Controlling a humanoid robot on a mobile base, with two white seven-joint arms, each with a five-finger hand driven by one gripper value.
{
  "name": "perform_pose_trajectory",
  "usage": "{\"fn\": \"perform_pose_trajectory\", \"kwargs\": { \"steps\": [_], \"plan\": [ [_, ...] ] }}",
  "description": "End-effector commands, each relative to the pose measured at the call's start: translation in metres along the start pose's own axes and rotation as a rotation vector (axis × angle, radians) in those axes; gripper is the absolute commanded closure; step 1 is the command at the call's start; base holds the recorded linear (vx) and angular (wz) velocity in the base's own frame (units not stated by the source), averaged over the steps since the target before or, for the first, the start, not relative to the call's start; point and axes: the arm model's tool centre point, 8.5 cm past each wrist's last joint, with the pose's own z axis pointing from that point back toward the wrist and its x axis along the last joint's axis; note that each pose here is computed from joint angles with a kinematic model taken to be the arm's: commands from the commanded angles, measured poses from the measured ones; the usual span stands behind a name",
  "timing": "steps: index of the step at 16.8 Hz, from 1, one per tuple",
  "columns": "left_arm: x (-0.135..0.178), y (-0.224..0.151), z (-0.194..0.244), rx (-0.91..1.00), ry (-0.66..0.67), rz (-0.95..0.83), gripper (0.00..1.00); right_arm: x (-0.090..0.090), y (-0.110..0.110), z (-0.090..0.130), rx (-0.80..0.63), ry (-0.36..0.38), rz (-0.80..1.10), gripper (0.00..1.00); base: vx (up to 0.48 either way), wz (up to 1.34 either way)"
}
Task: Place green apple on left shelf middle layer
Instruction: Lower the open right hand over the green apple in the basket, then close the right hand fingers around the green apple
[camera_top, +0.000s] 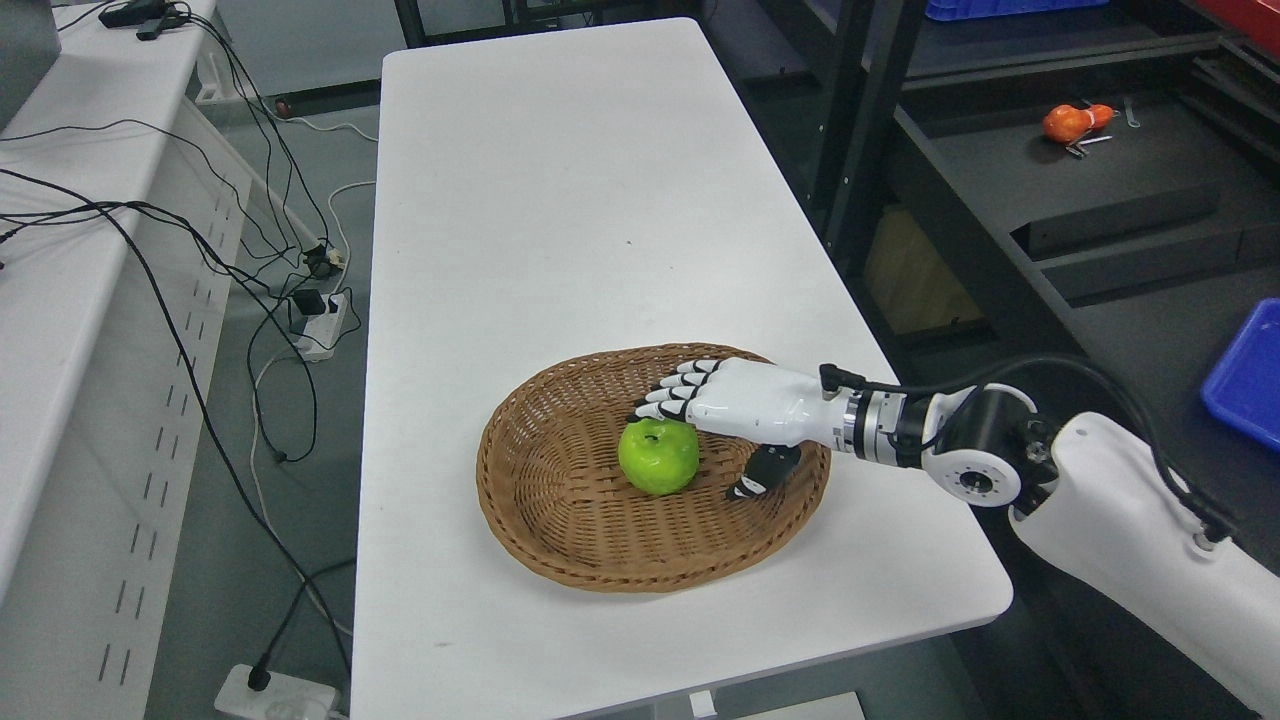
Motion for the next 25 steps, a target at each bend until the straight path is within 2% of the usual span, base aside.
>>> {"fn": "perform_pose_trajectory", "kwargs": {
  "steps": [1,4,8,9,11,13,14,15,18,21,22,25],
  "plan": [
    [0.008,0.012,0.001,0.019,-0.012,-0.003,0.00,0.014,0.020,-0.040,0.119,-0.070,0.024,0.00,0.000,0.00],
    [0.008,0.012,0.001,0.019,-0.011,-0.003,0.00,0.010,0.019,-0.060,0.144,-0.068,0.021,0.00,0.000,0.00],
    [0.008,0.012,0.001,0.019,-0.011,-0.003,0.00,0.004,0.028,-0.061,0.188,-0.058,0.065,0.00,0.000,0.00],
    [0.008,0.012,0.001,0.019,-0.011,-0.003,0.00,0.003,0.030,-0.061,0.195,-0.058,0.072,0.03,0.000,0.00],
    [0.008,0.012,0.001,0.019,-0.012,-0.003,0.00,0.002,0.030,-0.060,0.199,-0.064,0.086,0.16,0.000,0.00],
    [0.008,0.012,0.001,0.019,-0.011,-0.003,0.00,-0.003,0.026,-0.059,0.206,-0.038,0.144,0.36,0.000,0.00],
    [0.008,0.011,0.001,0.018,-0.013,-0.003,0.00,-0.004,0.026,-0.058,0.207,-0.034,0.150,0.50,0.000,0.00],
    [0.008,0.012,0.001,0.019,-0.012,-0.003,0.00,-0.006,0.025,-0.056,0.205,-0.032,0.151,0.70,0.000,0.00],
    [0.008,0.012,0.001,0.019,-0.011,-0.003,0.00,-0.019,0.012,-0.045,0.175,0.000,0.154,0.97,0.000,0.00],
    [0.008,0.012,0.001,0.019,-0.011,-0.003,0.00,-0.043,-0.012,-0.018,0.120,0.068,0.166,1.00,0.000,0.00],
    [0.008,0.012,0.001,0.019,-0.011,-0.003,0.00,-0.056,-0.034,-0.001,0.057,0.113,0.174,1.00,0.000,0.00],
    [0.008,0.012,0.001,0.019,-0.011,-0.003,0.00,-0.080,-0.076,0.043,-0.188,0.236,0.145,1.00,0.000,0.00]
  ]
}}
